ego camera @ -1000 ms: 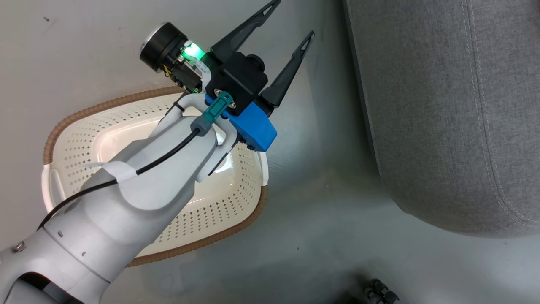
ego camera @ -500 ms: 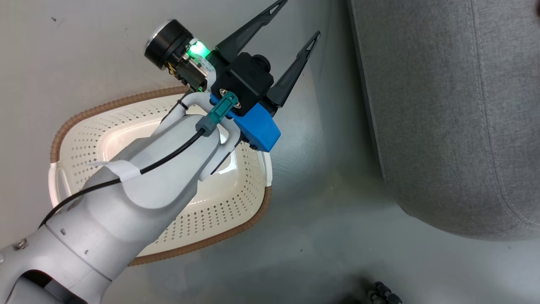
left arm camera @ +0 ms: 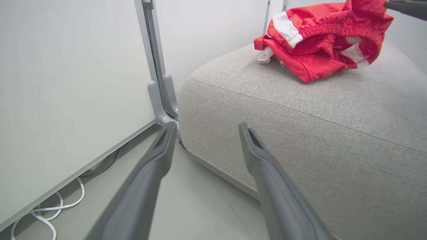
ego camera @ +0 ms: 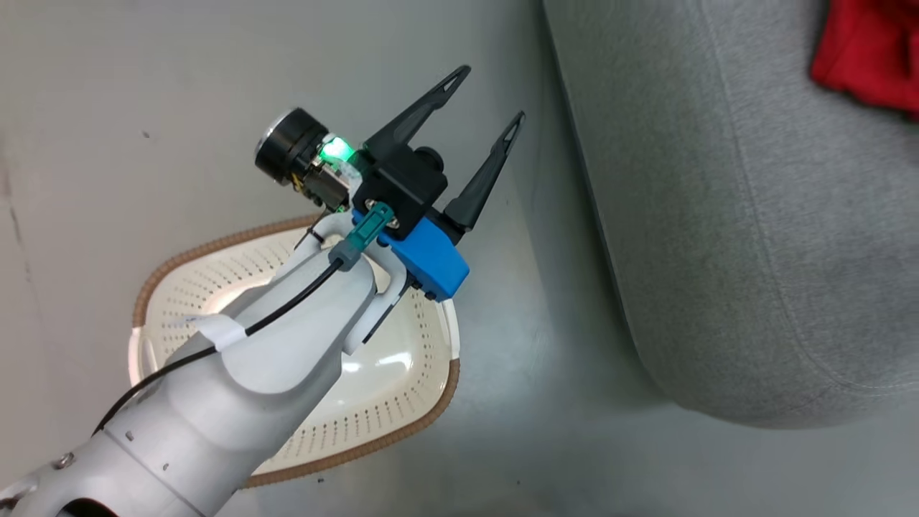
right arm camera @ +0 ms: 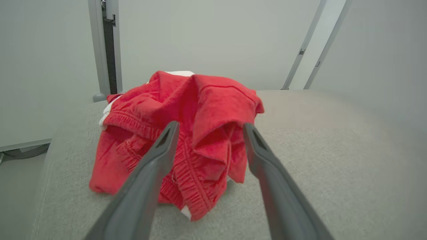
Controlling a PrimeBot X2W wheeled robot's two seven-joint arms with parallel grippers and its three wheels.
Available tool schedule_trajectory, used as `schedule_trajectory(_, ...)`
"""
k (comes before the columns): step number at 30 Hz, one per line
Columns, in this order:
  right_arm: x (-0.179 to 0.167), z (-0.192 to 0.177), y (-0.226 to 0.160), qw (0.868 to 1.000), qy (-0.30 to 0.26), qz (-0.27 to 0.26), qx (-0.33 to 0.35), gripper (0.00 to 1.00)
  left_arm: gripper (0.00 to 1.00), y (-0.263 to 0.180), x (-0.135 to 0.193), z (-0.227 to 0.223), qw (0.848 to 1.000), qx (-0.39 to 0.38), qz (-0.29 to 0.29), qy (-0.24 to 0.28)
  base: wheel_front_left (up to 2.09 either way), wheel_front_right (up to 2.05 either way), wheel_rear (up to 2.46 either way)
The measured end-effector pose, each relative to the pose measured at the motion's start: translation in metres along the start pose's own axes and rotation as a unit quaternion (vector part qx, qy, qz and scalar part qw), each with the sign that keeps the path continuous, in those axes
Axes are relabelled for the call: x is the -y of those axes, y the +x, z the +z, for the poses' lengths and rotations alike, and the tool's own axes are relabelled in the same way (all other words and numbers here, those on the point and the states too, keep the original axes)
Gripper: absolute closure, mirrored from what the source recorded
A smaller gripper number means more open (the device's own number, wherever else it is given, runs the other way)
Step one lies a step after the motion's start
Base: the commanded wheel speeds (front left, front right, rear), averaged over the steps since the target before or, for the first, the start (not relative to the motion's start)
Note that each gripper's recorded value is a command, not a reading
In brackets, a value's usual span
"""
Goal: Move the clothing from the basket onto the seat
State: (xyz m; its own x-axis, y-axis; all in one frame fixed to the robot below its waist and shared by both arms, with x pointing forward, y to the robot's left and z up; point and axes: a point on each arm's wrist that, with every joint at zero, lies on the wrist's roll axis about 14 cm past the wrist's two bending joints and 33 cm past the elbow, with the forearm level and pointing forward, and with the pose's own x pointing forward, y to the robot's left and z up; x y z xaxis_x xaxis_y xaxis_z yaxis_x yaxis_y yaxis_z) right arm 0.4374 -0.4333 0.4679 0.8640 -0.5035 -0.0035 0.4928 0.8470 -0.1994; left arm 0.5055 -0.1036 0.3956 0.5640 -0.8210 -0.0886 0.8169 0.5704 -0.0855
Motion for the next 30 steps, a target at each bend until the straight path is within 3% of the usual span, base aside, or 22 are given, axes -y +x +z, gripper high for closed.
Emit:
schedule_trajectory(5,0.002,0.015,-0.032,1.0,0.004,0.011,0.012,0.0,0.0,-0.015,0.004,0.031,0.999,0.023,0.025,0.001,0.0,0.0,0.0)
schedule_trajectory(16,-0.044,0.061,-0.077,0.992,0.042,0.097,0.07,0.0,0.0,-0.067,-0.006,0.08,0.992,0.066,0.111,0.003,0.0,0.0,0.0)
schedule_trajectory(30,-0.111,0.094,-0.124,0.968,0.103,0.199,0.11,0.0,0.0,-0.178,-0.029,0.113,0.957,0.114,0.266,0.022,0.0,0.0,0.0)
